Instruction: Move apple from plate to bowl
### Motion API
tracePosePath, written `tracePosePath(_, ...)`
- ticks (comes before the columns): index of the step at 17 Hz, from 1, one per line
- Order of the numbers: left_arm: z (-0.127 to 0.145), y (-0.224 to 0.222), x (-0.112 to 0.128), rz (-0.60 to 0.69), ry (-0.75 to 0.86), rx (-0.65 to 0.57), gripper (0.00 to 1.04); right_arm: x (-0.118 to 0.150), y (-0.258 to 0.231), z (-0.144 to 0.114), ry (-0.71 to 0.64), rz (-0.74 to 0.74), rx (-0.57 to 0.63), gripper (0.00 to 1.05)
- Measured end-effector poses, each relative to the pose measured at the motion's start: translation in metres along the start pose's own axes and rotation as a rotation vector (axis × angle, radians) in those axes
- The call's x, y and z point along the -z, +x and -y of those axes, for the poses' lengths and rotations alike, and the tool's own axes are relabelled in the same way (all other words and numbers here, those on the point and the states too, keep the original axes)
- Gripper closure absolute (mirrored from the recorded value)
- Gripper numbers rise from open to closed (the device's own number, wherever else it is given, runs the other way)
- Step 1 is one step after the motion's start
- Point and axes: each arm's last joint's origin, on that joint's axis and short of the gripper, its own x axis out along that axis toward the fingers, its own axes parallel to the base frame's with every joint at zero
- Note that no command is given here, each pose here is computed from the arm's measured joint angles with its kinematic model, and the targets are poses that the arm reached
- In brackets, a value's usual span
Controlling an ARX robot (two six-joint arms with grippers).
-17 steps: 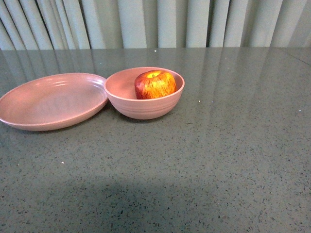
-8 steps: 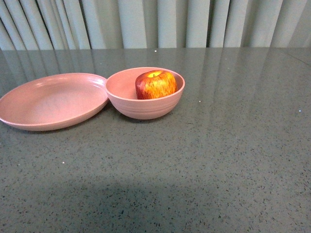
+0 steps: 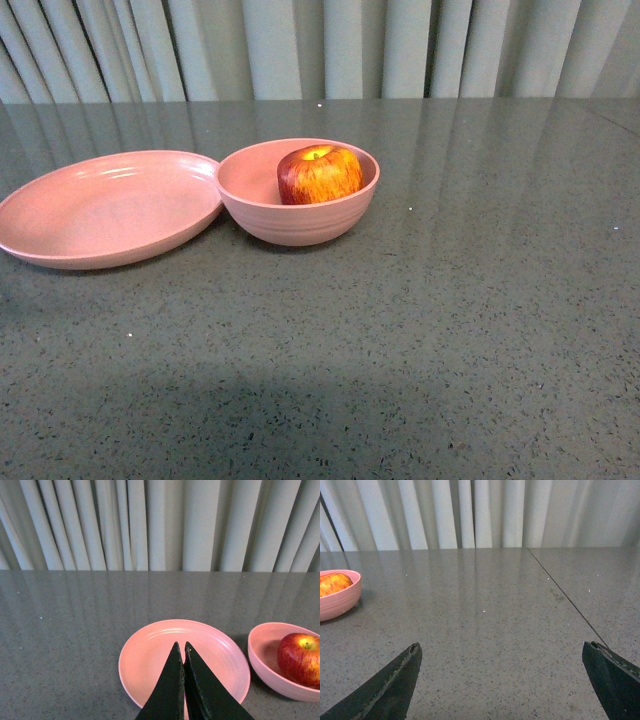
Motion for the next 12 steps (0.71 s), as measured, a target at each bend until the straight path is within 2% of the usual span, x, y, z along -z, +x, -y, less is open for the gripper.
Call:
tracePosePath(4,-0.015,-0.023,0.033,-0.008,0.003,0.012,1.04,0.000,0.000,0.000,0.000,0.000,0.000,0.07)
tracePosePath(5,-0.019,-0.027,0.038,-0.007,0.002,-0.016,1.04,0.000,0.000,0.000,0.000,0.000,0.000,0.07)
tracePosePath(12,-0.018,-0.052,0.063,0.000,0.003,0.002,1.04,0.000,0.000,0.000,0.000,0.000,0.000,0.07)
